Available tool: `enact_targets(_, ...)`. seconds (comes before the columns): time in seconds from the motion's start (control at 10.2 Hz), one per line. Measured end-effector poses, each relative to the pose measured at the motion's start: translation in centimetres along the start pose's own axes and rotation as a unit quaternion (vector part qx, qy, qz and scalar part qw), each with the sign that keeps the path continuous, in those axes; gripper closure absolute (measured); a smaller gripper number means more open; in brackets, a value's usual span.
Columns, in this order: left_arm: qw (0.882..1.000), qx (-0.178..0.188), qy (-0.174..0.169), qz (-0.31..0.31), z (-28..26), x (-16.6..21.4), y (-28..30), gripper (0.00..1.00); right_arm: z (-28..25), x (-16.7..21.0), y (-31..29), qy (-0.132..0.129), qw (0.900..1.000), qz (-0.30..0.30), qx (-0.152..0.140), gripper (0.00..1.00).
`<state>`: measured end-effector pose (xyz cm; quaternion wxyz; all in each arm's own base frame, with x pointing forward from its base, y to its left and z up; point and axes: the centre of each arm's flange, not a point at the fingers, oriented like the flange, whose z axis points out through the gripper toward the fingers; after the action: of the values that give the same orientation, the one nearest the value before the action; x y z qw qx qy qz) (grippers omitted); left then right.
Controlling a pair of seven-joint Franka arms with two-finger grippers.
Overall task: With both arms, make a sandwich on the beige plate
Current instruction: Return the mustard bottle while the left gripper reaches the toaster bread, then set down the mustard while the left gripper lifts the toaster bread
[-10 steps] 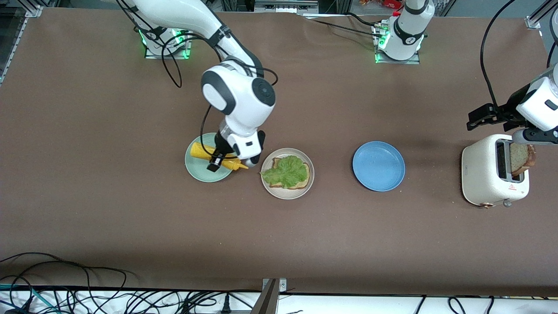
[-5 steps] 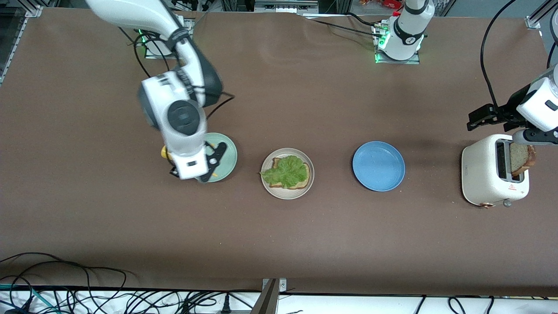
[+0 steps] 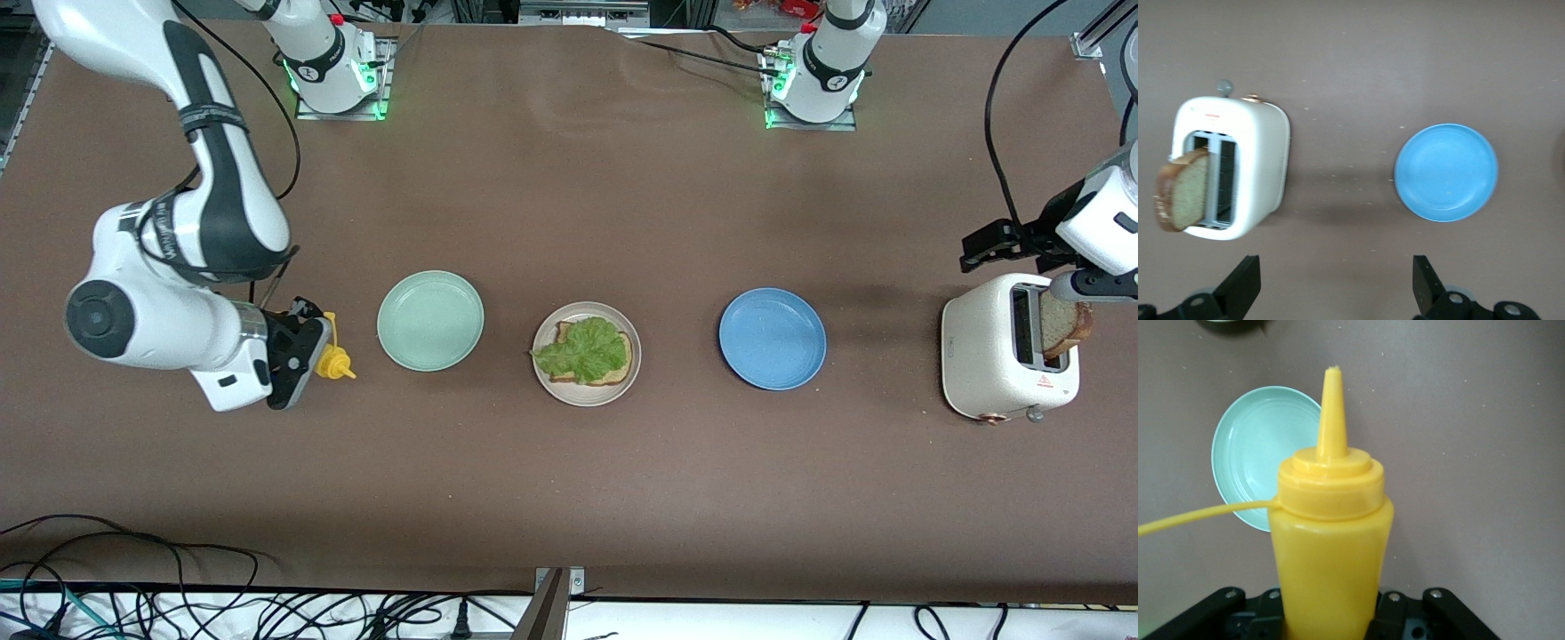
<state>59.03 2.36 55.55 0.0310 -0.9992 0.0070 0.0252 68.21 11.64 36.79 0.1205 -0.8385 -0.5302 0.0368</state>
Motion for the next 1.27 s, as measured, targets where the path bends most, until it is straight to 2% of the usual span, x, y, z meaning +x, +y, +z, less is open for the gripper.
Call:
enact_targets(0.39, 0.999, 0.016, 0.016, 0.032, 3.7, 2.1, -7.3, 0.00, 2.6, -2.0, 1.9, 0.092, 0.995, 0.000, 0.049, 0.84)
enact_targets(0.59, 0.999, 0.020, 0.020, 0.044, 6.4, 2.9, -11.3, 0.00, 4.1, -3.5, 3.3, 0.155, 0.985, -0.017, 0.077, 0.84)
enact_targets(0.78, 0.998, 0.023, 0.019, 0.058, 9.0, 3.4, -14.2, 0.00, 6.9, -6.1, 4.6, 0.241, 0.963, -0.041, 0.109, 0.84)
enact_targets(0.98, 0.997, 0.023, 0.014, 0.070, 11.2, 3.4, -17.0, 0.00, 10.8, -8.7, 4.6, 0.335, 0.931, -0.064, 0.129, 0.84)
enact_targets(1.08, 0.997, 0.022, 0.010, 0.073, 12.0, 3.2, -18.1, 0.00, 12.9, -10.1, 4.2, 0.373, 0.916, -0.075, 0.130, 0.84)
enact_targets(1.27, 0.996, 0.023, 0.011, 0.081, 13.6, 2.8, -19.0, 0.00, 16.4, -13.1, 3.2, 0.411, 0.897, -0.112, 0.118, 0.84)
